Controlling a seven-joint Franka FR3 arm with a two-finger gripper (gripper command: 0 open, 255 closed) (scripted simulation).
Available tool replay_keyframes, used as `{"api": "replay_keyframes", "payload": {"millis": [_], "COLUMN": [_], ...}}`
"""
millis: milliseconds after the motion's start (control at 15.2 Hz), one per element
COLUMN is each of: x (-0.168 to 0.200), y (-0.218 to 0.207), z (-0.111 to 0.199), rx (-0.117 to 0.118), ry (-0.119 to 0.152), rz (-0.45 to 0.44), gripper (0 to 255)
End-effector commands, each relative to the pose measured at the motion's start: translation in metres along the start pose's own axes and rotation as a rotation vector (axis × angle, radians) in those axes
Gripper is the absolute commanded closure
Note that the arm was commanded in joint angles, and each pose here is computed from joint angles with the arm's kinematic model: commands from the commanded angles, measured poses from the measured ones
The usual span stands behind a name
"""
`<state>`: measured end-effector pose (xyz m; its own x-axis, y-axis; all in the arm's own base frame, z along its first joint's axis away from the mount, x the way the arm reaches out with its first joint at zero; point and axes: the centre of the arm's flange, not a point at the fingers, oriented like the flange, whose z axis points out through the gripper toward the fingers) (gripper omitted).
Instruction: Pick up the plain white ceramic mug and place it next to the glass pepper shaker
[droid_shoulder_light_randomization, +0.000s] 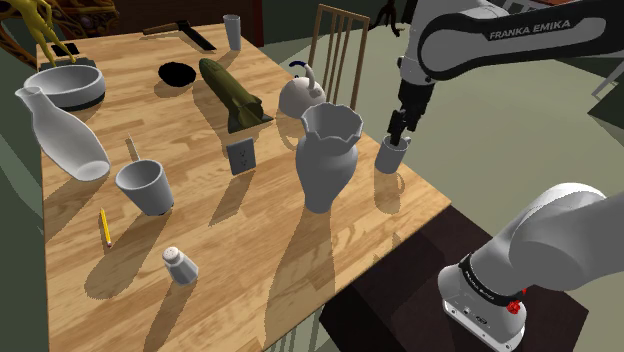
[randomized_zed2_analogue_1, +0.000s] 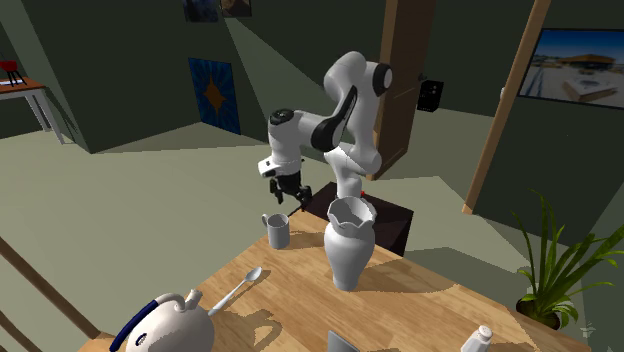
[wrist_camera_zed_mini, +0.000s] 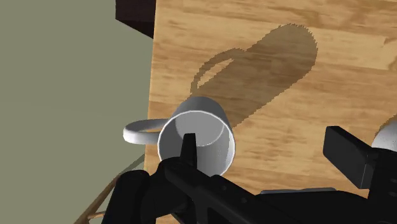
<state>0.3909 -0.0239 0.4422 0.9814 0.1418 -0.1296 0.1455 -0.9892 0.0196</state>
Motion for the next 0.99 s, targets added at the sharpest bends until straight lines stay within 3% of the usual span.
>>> {"api": "replay_keyframes", "payload": {"millis": [0, 198, 660, 924], "x": [0.017, 0.038, 0.036, 0.036], "y": [0.003, 0.007, 0.008, 0.008], "z": [0.022, 0.051, 0.088, 0.091], "rx": [-0.008, -0.017, -0.017, -0.017], "ry": [-0.016, -0.037, -0.037, -0.037], "rz": [-0.035, -0.077, -0.077, -0.077], "gripper": [0, 0, 0, 0]}}
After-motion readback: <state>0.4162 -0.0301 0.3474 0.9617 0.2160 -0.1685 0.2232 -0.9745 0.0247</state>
